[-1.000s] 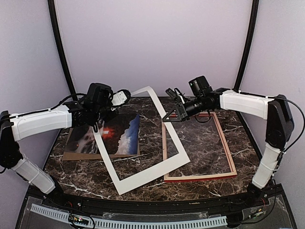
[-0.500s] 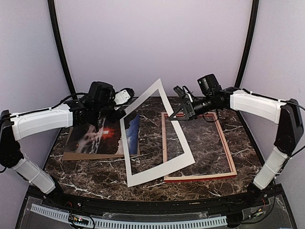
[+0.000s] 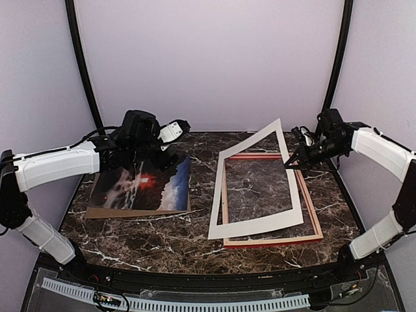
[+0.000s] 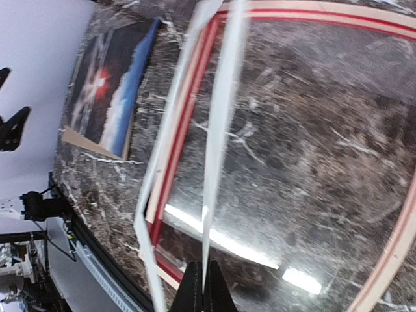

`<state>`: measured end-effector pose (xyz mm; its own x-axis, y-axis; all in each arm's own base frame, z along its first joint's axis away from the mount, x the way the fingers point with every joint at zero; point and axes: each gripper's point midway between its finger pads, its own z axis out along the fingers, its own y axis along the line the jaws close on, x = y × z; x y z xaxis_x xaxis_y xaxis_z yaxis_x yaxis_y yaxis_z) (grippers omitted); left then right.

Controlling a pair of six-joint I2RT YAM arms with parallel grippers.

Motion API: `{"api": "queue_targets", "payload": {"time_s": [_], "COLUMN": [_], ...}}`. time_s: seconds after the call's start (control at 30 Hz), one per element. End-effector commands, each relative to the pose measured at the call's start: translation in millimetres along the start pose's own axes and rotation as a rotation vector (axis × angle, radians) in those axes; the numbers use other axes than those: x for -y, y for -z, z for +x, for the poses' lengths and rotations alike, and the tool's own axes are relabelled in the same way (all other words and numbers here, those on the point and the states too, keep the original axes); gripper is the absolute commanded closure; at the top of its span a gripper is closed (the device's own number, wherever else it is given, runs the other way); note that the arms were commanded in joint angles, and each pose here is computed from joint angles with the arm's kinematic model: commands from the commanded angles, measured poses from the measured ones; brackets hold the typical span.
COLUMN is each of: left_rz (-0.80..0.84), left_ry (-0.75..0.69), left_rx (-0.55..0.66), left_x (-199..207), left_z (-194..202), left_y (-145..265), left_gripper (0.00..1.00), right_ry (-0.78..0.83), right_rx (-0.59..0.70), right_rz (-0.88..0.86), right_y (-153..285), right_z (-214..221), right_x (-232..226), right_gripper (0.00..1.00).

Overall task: Put the photo into the frame
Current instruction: Pass from the left arm to the right, then place the mat board on the glass panel.

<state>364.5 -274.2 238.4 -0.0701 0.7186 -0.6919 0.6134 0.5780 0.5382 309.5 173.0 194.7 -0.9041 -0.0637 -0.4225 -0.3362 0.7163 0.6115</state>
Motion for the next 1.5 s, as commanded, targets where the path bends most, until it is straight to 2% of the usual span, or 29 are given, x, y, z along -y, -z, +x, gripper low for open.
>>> {"api": "queue_targets", "payload": {"time_s": [0.0, 0.27, 0.53, 0.87, 1.17, 1.47], "left_rz": [0.016, 0.044, 0.054, 0.040, 0.030, 0.026], "left_ry": [0.006, -0.010, -0.038, -0.067, -0.077, -0.077], "left_rx": [0.025, 0.028, 0.020, -0.021, -0.037, -0.042], "left_x": [4, 11, 19, 27, 29, 30], "left_z": [-7, -12, -20, -16, -14, -10], "left_y": [2, 1, 0, -7, -12, -13], "left_gripper": [0.12, 0.12, 0.12, 0.12, 0.12, 0.12], "right_ry": [-0.035, -0.061, -0.050, -0.029, -0.057, -0.081], "right_rx": [-0.047, -0.097, -0.148, -0.170, -0.180, -0.200], "right_rz": [0.279, 0.479, 0.563, 0.536, 0.474, 0.483], "right_y": [24, 30, 28, 17, 7, 2], "right_z": [19, 20, 14, 3, 17, 24], "right_x": [54, 100, 121, 125, 119, 121], "right_gripper": [1.00, 1.00, 1.00, 1.00, 1.00, 1.00]}}
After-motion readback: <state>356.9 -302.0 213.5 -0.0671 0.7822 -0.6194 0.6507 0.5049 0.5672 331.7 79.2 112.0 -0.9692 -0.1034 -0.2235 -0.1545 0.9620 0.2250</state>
